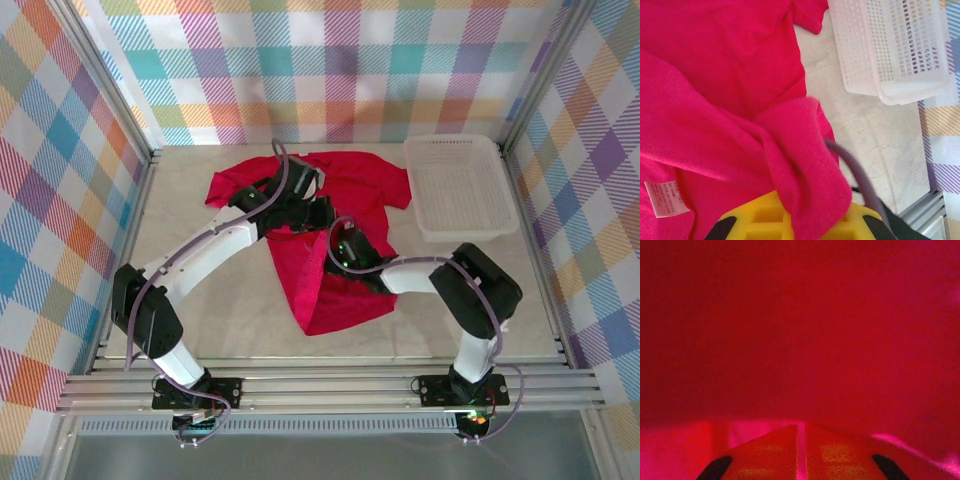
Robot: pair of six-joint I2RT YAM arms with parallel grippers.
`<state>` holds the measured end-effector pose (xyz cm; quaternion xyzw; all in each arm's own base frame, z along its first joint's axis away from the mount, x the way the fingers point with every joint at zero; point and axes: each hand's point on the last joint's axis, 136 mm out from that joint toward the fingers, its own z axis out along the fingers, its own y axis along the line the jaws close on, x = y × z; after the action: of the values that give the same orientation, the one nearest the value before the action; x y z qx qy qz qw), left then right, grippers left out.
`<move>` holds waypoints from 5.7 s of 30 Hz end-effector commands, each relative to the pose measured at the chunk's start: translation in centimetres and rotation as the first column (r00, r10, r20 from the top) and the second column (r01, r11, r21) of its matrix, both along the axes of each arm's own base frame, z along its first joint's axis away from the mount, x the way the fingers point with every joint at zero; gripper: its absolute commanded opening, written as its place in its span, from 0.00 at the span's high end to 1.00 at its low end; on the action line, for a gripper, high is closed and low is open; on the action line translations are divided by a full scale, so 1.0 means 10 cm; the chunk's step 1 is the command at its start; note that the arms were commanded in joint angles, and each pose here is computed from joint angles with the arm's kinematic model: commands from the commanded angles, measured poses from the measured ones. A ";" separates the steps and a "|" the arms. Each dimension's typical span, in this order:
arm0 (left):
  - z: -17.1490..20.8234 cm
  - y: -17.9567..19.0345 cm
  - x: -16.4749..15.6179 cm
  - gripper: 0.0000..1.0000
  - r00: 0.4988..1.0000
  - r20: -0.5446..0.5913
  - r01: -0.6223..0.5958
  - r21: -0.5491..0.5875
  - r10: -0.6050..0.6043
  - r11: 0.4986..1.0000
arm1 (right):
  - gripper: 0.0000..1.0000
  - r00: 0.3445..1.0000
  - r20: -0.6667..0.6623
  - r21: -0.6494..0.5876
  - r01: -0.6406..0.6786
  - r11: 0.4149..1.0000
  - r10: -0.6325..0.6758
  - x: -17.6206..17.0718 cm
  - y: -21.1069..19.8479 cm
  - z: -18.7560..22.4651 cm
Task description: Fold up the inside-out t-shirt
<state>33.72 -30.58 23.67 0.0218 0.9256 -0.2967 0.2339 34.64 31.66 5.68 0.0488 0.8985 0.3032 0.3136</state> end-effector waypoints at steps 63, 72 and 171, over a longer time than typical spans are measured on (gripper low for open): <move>0.34 0.08 0.07 1.00 0.997 0.043 -0.052 -0.110 0.057 0.993 | 0.74 0.884 0.285 -0.166 0.426 0.889 -0.371 1.31 -1.43 1.10; -0.33 0.01 0.56 1.00 0.997 -0.023 -0.072 -0.001 0.072 0.997 | 0.73 0.976 -0.132 -0.093 0.160 0.983 -0.171 1.44 -1.25 0.53; -1.34 1.82 0.91 1.00 0.905 -0.024 -0.410 0.223 0.425 0.884 | 1.00 0.948 0.288 0.522 -0.275 0.807 0.136 0.69 -0.54 4.52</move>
<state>42.14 -14.12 7.75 -0.1994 0.9383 -0.1931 0.2064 41.81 26.94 50.06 -0.0118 0.7255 0.5849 0.3624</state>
